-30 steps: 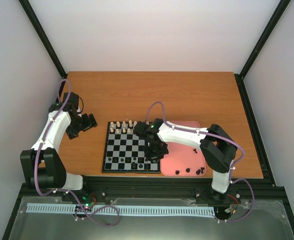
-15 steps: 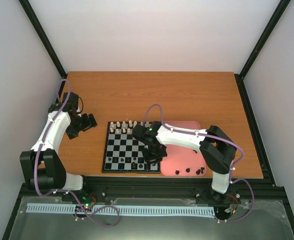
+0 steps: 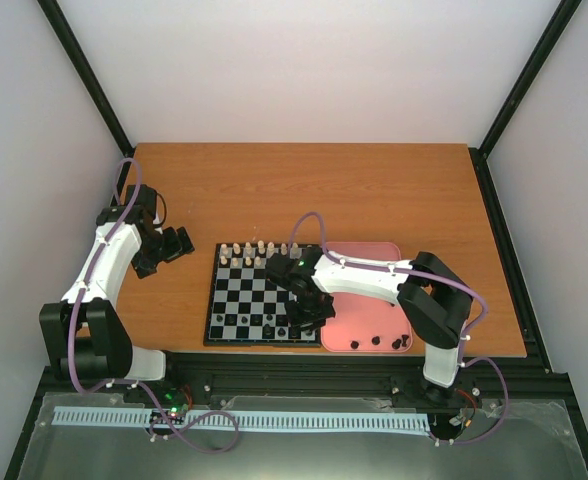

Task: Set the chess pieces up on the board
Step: Place the chess piece on the chessboard.

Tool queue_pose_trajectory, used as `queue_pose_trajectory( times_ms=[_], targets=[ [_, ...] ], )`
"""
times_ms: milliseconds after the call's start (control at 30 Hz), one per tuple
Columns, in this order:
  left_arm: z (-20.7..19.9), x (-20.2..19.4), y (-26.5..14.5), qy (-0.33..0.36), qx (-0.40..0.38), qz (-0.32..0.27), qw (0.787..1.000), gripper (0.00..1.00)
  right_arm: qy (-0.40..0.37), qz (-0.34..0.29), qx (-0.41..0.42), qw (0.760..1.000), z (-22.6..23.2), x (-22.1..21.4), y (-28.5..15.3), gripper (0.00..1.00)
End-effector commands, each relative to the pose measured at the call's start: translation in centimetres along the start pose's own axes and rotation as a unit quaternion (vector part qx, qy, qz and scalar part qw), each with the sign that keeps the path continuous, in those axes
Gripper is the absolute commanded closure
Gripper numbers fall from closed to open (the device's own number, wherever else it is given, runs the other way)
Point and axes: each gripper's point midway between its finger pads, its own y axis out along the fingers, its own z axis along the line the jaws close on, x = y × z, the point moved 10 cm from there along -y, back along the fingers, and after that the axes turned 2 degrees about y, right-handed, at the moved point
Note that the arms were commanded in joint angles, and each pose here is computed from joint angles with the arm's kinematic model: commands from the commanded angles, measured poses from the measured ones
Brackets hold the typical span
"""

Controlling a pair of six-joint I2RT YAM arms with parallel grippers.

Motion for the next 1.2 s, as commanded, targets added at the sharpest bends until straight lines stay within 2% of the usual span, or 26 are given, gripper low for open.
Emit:
queue_pose_trajectory(
  times_ms=[0,367,900,1167],
  targets=[
    [-0.1,-0.1,-0.7,0.009,0.0,-0.011,1.0,0.0,-0.005,-0.006,0.01,1.0,0.3,-0.4,-0.5,0.89],
    [-0.1,0.0,-0.6,0.008,0.001,-0.011,1.0,0.0,-0.014,0.003,0.01,1.0,0.4,-0.4,0.0,0.89],
    [-0.1,-0.1,-0.6,0.008,0.003,-0.013,1.0,0.0,-0.015,0.003,-0.003,1.0,0.1,-0.5,0.0,0.82],
    [-0.1,-0.1,-0.9,0.008,0.002,-0.013,1.0,0.0,-0.013,-0.033,-0.008,0.999,0.0,-0.6,-2.1,0.69]
  ],
)
